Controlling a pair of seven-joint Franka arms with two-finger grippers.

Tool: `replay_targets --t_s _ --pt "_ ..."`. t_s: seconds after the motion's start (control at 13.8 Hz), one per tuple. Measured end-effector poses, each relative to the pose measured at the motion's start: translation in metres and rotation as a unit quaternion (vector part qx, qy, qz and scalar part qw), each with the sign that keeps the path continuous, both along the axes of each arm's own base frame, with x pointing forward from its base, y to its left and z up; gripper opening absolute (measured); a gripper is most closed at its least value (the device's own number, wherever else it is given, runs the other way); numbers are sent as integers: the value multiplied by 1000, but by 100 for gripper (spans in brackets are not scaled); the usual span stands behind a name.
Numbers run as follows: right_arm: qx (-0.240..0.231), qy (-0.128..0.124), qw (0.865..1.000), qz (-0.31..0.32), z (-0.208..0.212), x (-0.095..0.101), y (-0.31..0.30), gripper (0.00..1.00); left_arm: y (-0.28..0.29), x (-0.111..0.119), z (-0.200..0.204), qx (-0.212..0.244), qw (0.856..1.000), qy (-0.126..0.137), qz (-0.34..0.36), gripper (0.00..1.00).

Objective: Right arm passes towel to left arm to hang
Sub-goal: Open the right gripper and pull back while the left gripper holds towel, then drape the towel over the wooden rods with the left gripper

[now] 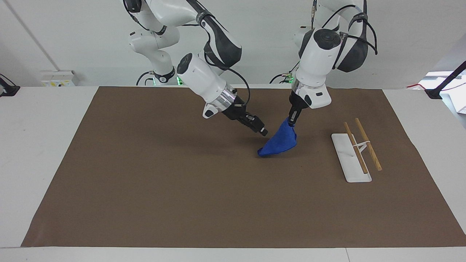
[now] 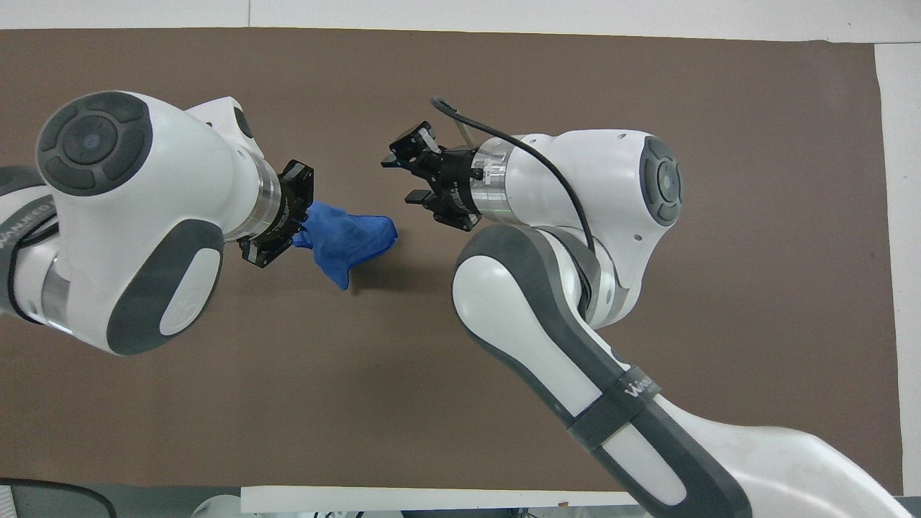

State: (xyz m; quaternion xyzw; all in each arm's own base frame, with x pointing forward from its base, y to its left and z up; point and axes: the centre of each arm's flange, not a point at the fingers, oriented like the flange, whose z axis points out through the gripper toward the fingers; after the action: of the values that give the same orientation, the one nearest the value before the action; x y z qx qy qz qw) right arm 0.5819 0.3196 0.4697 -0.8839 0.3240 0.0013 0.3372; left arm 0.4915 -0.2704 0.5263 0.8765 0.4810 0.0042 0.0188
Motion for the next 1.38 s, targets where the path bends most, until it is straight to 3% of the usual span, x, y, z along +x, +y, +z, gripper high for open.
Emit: replay_targets --t_s 0.22,0.36,0.51,0.58,0.8,1.01,1.16,1.38 --pt "-77 -54 991 99 -8 30 -83 100 55 13 20 52 998 -26 20 2" --pt "-124 -69 978 151 -10 45 -145 100 92 26 24 96 994 -46 34 2" --pt "-202 -70 952 217 7 52 -205 100 126 37 29 138 987 -64 49 2" --pt "-241 -59 937 245 24 52 -230 100 143 41 31 153 984 -69 59 2" --pt "-324 -5 903 281 108 27 -285 100 207 55 35 174 976 -82 104 2" --pt "-372 27 873 314 189 -29 -310 100 271 58 24 178 969 -75 152 2" --pt "-375 39 866 327 198 -47 -319 100 300 56 14 173 966 -85 171 2" --pt "-370 51 865 336 185 -47 -333 100 327 48 -3 158 963 -120 183 2"
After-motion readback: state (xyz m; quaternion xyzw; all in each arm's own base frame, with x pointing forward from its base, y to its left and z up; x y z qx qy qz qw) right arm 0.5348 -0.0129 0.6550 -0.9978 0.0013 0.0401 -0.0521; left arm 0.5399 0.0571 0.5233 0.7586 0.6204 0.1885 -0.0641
